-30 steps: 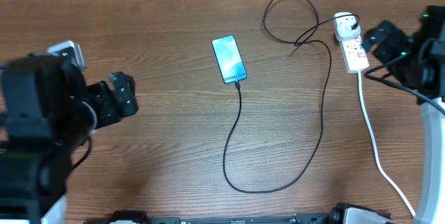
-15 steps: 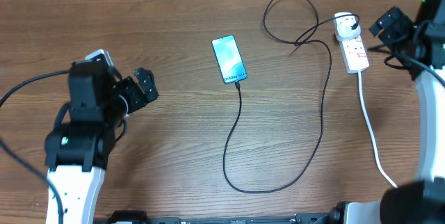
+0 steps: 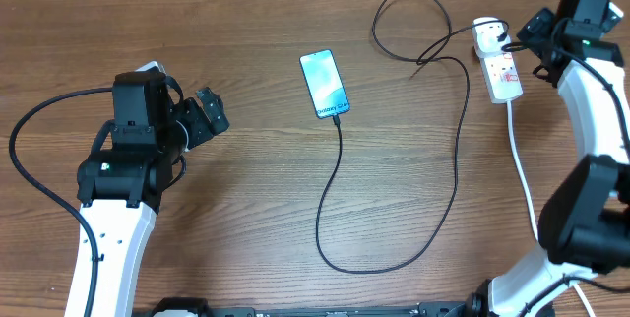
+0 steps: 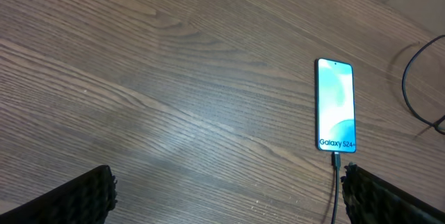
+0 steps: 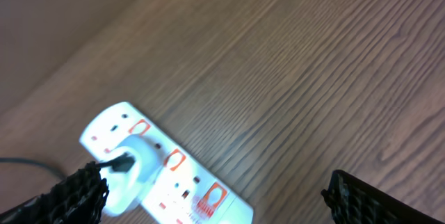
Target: Plug charger to phone and switch on socket
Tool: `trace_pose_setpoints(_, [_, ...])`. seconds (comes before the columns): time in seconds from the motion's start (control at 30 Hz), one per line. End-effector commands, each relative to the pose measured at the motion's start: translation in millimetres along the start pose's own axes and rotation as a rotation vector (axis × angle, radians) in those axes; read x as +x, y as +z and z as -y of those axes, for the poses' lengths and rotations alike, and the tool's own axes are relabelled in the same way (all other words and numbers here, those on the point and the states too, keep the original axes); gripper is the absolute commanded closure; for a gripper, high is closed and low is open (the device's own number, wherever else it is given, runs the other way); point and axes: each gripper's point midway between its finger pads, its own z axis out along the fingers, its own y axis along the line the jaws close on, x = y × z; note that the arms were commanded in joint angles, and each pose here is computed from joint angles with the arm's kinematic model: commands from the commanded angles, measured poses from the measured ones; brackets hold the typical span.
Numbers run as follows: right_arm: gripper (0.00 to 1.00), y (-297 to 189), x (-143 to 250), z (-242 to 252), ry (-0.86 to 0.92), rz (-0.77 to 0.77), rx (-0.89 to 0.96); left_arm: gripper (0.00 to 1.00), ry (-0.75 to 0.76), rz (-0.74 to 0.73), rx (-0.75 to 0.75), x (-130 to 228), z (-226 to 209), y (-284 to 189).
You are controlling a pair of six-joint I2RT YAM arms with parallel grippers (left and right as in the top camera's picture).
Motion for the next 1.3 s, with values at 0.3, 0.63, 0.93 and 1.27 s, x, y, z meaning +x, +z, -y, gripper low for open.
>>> trace_pose_setpoints(0.3, [0.00,67,27,12,-0.214,-0.047,0.074,0.00,-0.016,0.004,-0.002,-1,0,2])
trace_pose_setpoints(0.63, [0.00,88,39,-4,-0.340,-0.062,-0.007,0.00,-0.016,-0.006,-0.006,2,-1,2])
trace_pose_setpoints(0.93, [0.00,101,41,-7,-0.333,-0.044,-0.013,0.00,-0.015,-0.014,-0.011,4,-2,1])
trace_pose_setpoints(1.27, [0.00,105,32,1,-0.084,-0.025,-0.008,0.00,-0.012,-0.014,-0.011,4,-2,1])
